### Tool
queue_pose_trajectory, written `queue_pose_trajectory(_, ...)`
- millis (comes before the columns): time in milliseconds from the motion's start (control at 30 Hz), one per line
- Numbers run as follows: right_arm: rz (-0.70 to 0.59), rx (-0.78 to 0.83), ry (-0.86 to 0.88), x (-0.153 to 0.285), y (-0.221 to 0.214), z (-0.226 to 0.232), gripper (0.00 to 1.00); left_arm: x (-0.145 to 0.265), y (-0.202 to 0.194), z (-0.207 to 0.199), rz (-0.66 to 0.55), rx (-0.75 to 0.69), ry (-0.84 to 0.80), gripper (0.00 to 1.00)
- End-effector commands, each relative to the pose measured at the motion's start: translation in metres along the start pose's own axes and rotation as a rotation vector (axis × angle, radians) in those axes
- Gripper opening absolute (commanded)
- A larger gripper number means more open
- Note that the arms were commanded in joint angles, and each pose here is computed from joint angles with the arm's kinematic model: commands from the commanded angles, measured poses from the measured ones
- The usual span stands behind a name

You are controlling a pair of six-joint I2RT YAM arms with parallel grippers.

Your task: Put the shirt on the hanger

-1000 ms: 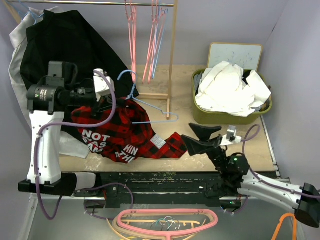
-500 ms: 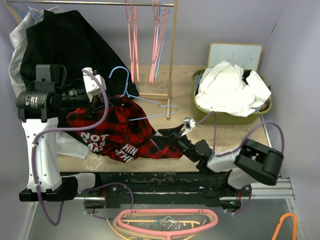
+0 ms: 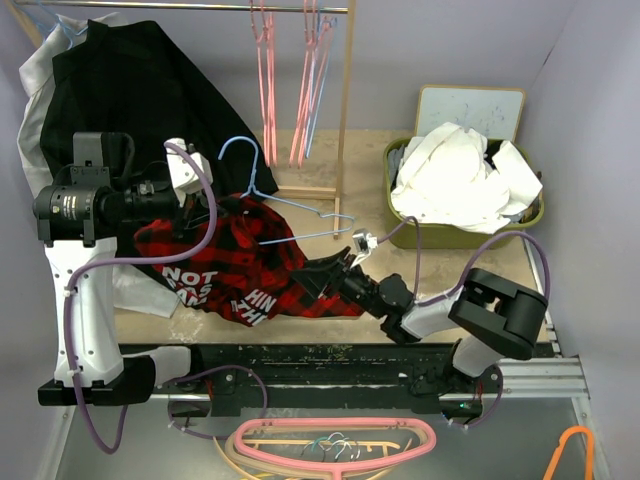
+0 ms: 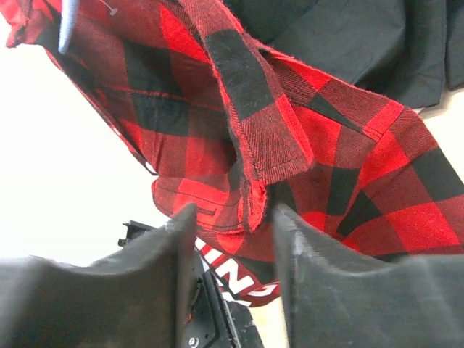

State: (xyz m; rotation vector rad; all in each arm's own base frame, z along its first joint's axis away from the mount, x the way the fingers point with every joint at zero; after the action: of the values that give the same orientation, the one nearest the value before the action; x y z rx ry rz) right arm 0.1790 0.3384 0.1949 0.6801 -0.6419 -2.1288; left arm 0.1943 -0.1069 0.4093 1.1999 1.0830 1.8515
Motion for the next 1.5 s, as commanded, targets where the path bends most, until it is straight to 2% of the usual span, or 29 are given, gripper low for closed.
queue_pose_trajectory(0,-0.213,-0.036,0.274,-0.01,0.048,0.059,0.36,0.002,0.011,-0.002,-0.053,-0.048,-0.002,0.0)
queue_pose_trajectory(100,-0.223,-0.036,0.249,-0.013,0.048,0.053,0.03,0.004,0.011,-0.002,-0.043,-0.061,0.002,0.0)
queue_pose_trajectory(133,-0.241,-0.036,0.22,-0.011,0.051,0.047,0.0,0.004,0.011,-0.001,-0.034,-0.071,0.006,0.0)
queue_pose_trajectory(367,-0.393,-0.062,0.039,0.026,0.104,-0.004,0.0,0.015,-0.005,0.007,0.137,-0.204,0.056,0.0)
queue_pose_trajectory(667,-0.394,-0.036,-0.008,0.037,0.124,-0.015,0.0,0.015,-0.01,0.019,0.229,-0.245,0.076,0.0)
queue_pose_trajectory(1033,-0.326,0.042,-0.094,0.035,0.152,-0.003,0.0,0.009,-0.026,0.021,0.312,-0.279,0.048,0.0)
queue_pose_trajectory(1267,-0.179,0.041,-0.142,0.03,0.135,-0.008,0.0,0.012,-0.024,0.043,0.355,-0.305,0.143,0.0)
queue_pose_trajectory(1467,-0.127,0.045,-0.22,0.04,0.12,-0.025,0.0,0.011,-0.015,0.047,0.328,-0.317,0.157,0.0)
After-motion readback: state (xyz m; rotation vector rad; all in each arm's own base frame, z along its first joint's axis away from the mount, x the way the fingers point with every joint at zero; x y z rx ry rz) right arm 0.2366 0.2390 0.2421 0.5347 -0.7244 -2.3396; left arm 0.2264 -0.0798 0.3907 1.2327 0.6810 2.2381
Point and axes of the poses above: each gripper's point midway between its finger pads, its own x axis back along the fingers, its own z axis along the line the jaws close on, y = z × x, the point moved 3 cm from there along x, back along the fingers, and after that the axes turned 6 degrees about -x, right-handed, at the moved point
